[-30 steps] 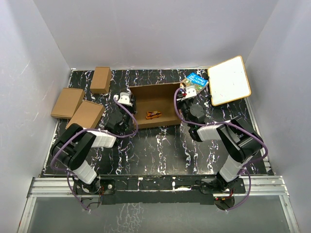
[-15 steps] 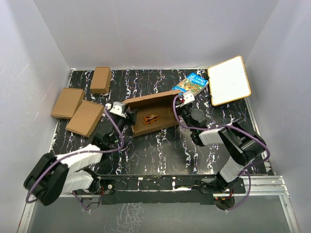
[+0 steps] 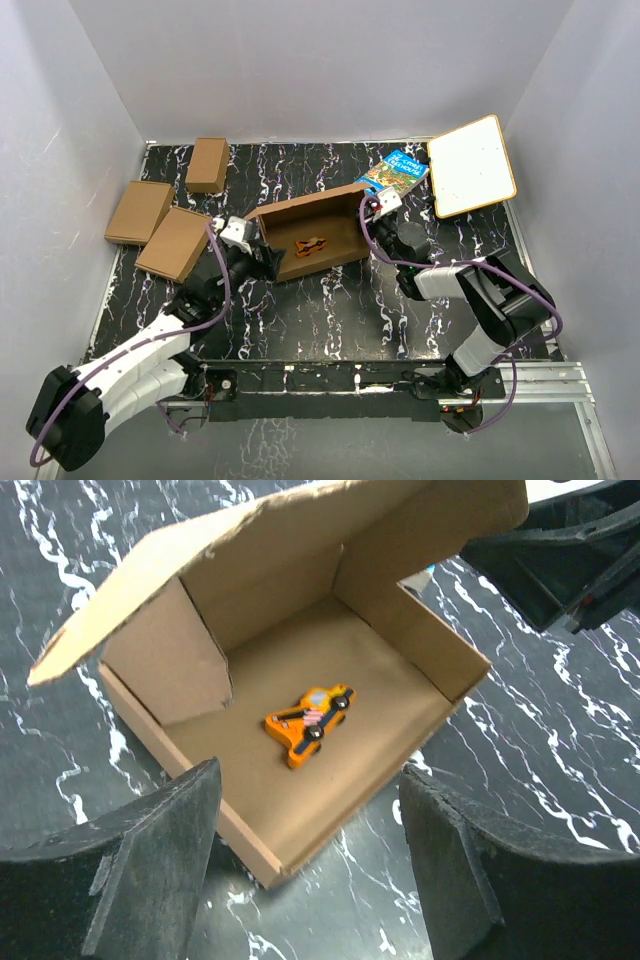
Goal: Fold the paper box
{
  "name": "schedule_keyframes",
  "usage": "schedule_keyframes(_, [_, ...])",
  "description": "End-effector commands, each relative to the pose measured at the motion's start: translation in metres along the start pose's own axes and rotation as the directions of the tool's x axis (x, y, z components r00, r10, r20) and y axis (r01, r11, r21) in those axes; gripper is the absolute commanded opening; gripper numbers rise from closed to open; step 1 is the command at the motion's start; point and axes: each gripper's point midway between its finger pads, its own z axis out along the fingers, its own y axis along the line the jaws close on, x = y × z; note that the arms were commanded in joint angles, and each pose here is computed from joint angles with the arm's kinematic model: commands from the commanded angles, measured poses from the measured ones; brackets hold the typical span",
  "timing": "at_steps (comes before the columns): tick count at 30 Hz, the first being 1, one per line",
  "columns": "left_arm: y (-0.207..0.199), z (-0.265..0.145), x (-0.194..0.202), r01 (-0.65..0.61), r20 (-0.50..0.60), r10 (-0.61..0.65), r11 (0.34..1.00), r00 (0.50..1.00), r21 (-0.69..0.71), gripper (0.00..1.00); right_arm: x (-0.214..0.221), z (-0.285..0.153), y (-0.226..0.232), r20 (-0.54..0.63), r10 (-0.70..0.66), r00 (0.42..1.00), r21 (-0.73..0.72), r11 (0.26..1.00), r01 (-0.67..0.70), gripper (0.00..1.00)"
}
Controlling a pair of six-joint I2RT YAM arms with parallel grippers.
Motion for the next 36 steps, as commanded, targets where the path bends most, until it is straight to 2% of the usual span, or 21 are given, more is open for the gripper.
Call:
schedule_keyframes(1, [-0.008, -0.020, 0.007, 0.123, -0.142, -0.124, 0.992, 0.982, -0.021, 0.70, -0.017, -0.002, -0.004, 0.031, -0.021, 0.999, -0.037, 0.999, 0.022, 0.47])
schedule_keyframes(4, [-0.015, -0.032, 0.008, 0.192, -0.198, -0.192, 0.981, 0.961, -0.020, 0.71, -0.010, -0.007, -0.005, -0.002, -0.049, 0.999, -0.079, 0.996, 0.049, 0.55])
schedule_keyframes(9, [-0.033, -0.053, 0.000, 0.264, -0.263, -0.248, 0.964, 0.932, 0.028, 0.71, 0.001, -0.023, -0.017, -0.052, -0.103, 0.993, -0.131, 0.987, 0.096, 0.56])
schedule_keyframes(15, [-0.054, -0.078, -0.055, 0.241, -0.205, -0.209, 0.959, 0.956, 0.148, 0.68, 0.014, -0.051, -0.038, -0.116, -0.165, 0.980, -0.244, 0.961, 0.133, 0.59])
schedule_keyframes(18, [-0.063, -0.085, -0.093, 0.201, -0.128, -0.177, 0.958, 0.976, 0.204, 0.67, 0.024, -0.069, -0.032, -0.167, -0.203, 0.965, -0.430, 0.896, 0.114, 0.64])
schedule_keyframes(21, [-0.068, -0.083, -0.120, 0.178, -0.098, -0.161, 0.960, 0.982, 0.216, 0.65, 0.027, -0.093, -0.021, -0.253, -0.187, 0.949, -0.600, 0.800, -0.002, 0.66])
schedule_keyframes(23, [-0.070, -0.076, -0.136, 0.167, -0.096, -0.150, 0.963, 0.984, 0.210, 0.65, 0.016, -0.099, -0.019, -0.260, -0.210, 0.942, -0.655, 0.755, -0.013, 0.66])
schedule_keyframes(26, [-0.074, -0.062, -0.158, 0.157, -0.069, -0.145, 0.965, 0.987, 0.210, 0.65, -0.001, -0.104, -0.020, -0.294, -0.210, 0.933, -0.670, 0.741, -0.044, 0.68])
schedule_keyframes(31, [-0.069, -0.031, -0.182, 0.097, -0.036, -0.092, 0.982, 0.995, 0.162, 0.63, -0.064, -0.101, -0.017, -0.300, -0.147, 0.943, -0.699, 0.706, -0.113, 0.68])
schedule_keyframes(34, [-0.063, -0.012, -0.184, 0.073, -0.052, -0.067, 0.990, 0.996, 0.122, 0.60, -0.110, -0.089, -0.019, -0.276, -0.094, 0.957, -0.715, 0.685, -0.139, 0.58])
schedule_keyframes(35, [-0.061, -0.007, -0.183, 0.068, -0.057, -0.062, 0.992, 0.996, 0.110, 0.58, -0.124, -0.084, -0.019, -0.272, -0.069, 0.960, -0.716, 0.681, -0.154, 0.53])
schedule_keyframes(36, [-0.058, -0.002, -0.182, 0.064, -0.061, -0.059, 0.994, 0.996, 0.092, 0.57, -0.134, -0.078, -0.020, -0.276, -0.039, 0.960, -0.716, 0.675, -0.178, 0.43])
